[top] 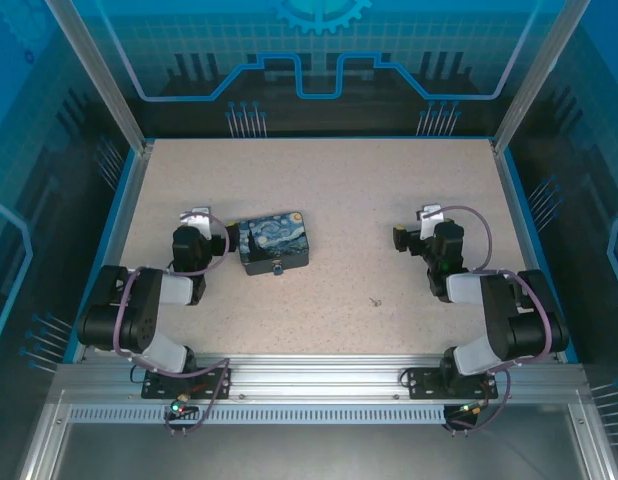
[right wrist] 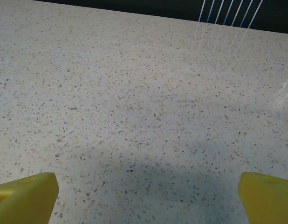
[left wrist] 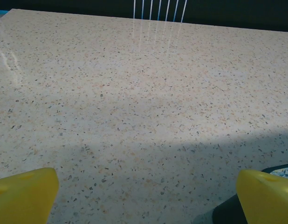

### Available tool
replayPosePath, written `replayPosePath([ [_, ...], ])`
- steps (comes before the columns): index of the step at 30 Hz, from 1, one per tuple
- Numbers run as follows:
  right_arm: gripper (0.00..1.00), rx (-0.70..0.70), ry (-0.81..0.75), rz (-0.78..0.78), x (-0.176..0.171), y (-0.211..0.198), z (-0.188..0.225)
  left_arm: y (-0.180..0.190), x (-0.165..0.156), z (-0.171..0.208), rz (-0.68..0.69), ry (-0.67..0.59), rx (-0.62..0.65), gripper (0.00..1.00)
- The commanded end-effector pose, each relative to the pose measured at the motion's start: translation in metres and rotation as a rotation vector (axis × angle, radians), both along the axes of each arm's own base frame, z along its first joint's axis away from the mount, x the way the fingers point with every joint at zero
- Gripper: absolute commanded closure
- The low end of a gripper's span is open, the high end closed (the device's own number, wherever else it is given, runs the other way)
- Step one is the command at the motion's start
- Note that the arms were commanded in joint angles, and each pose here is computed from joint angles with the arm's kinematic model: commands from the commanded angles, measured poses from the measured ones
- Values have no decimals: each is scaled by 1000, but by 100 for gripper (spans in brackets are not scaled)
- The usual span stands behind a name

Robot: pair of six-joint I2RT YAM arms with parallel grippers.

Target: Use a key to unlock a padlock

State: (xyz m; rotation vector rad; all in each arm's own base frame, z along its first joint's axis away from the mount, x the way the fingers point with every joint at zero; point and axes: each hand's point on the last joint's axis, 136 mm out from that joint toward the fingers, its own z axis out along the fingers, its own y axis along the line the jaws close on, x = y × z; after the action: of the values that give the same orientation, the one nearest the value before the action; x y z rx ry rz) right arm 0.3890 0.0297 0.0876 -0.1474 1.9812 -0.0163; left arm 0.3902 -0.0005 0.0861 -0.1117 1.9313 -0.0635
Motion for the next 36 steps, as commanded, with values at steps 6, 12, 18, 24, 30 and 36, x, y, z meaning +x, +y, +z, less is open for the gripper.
replayPosePath([
  [6,0,-5,-27,17,7,3,8,-2,8,9,-12,-33,29,1],
  [12,0,-6,-26,18,6,4,7,-10,6,9,-56,-37,29,1],
  [18,0,-6,-26,17,7,3,7,-12,4,10,-74,-48,30,1],
  [24,0,-2,-22,20,7,3,7,-10,7,9,-60,-33,27,1],
  [30,0,32,-11,30,8,0,7,-4,9,9,-32,-26,14,1],
  [36,0,32,2,28,4,-1,37,9,-7,34,43,-96,15,1],
])
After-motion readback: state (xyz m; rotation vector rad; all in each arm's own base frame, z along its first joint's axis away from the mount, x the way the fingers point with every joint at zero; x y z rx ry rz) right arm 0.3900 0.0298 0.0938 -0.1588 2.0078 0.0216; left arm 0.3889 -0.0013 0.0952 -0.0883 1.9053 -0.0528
